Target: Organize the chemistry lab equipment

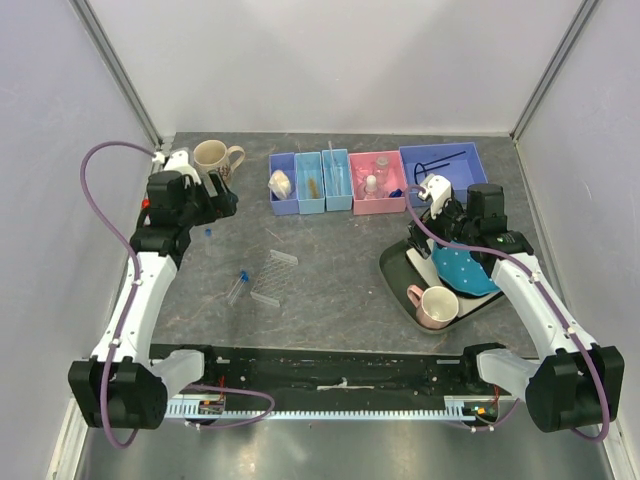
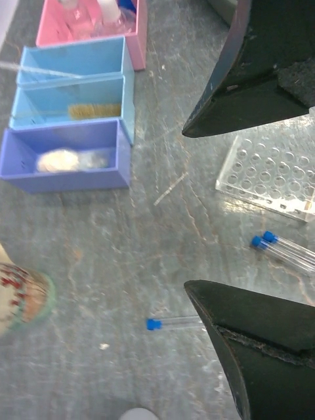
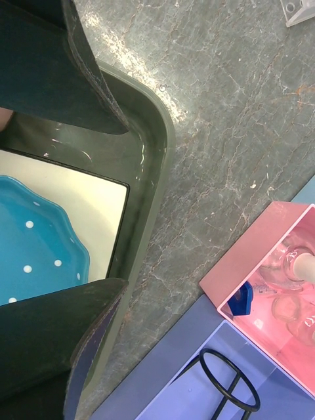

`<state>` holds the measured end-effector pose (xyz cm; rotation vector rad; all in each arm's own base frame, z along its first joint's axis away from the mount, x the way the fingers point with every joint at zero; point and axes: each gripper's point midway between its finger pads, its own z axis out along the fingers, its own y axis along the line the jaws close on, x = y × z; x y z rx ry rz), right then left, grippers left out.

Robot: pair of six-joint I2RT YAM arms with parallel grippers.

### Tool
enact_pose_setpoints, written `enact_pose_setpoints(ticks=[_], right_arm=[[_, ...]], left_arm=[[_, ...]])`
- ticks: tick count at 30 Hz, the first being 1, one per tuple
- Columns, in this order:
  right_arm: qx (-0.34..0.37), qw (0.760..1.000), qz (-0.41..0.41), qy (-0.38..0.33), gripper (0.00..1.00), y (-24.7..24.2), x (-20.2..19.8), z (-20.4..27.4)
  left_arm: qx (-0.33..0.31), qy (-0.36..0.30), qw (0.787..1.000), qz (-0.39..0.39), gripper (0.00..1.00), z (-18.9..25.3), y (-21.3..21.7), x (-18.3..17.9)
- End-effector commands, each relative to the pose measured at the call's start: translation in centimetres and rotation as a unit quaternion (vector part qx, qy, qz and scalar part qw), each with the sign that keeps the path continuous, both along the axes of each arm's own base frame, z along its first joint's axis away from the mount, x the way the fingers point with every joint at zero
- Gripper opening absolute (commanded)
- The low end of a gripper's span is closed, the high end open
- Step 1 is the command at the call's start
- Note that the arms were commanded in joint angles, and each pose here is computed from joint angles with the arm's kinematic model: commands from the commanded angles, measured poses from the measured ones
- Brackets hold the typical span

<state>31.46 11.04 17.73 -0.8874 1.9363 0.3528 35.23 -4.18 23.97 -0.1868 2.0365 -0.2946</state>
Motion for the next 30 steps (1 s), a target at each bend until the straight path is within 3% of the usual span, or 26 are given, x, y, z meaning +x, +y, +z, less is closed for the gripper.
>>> enact_pose_setpoints(ticks=[1, 12, 16, 18, 25, 30], right_arm=[[0.015, 1.000, 0.010, -0.005, 0.98, 0.5, 0.1, 0.3], [0.016, 1.000, 0.013, -0.002, 0.98, 0.6, 0.0, 0.1], [0.016, 1.000, 0.014, -0.003, 0.98, 0.6, 0.0, 0.2], [0.016, 1.000, 0.014, -0.004, 0.98, 0.6, 0.0, 0.2], [0.017, 1.000, 0.017, -0.004, 0.98, 0.6, -0.1, 0.3], [0.021, 1.000, 0.023, 0.001, 0.98, 0.9, -0.2, 0.2]], left_arm=[[-0.021, 0.029, 0.999, 0.033, 0.95, -2.1, 1.2, -1.0], [0.035, 0.173, 0.975, 0.132, 0.87, -11.3, 4.9, -0.7], [0.044, 0.258, 0.957, 0.127, 0.76, -15.5, 4.8, -1.0], [0.039, 0.274, 0.956, 0.101, 0.67, -16.1, 4.0, -1.1], [0.064, 0.308, 0.946, 0.075, 0.62, -17.4, 4.2, -1.8], [0.136, 0.307, 0.936, 0.104, 0.61, -17.1, 7.0, -0.4]])
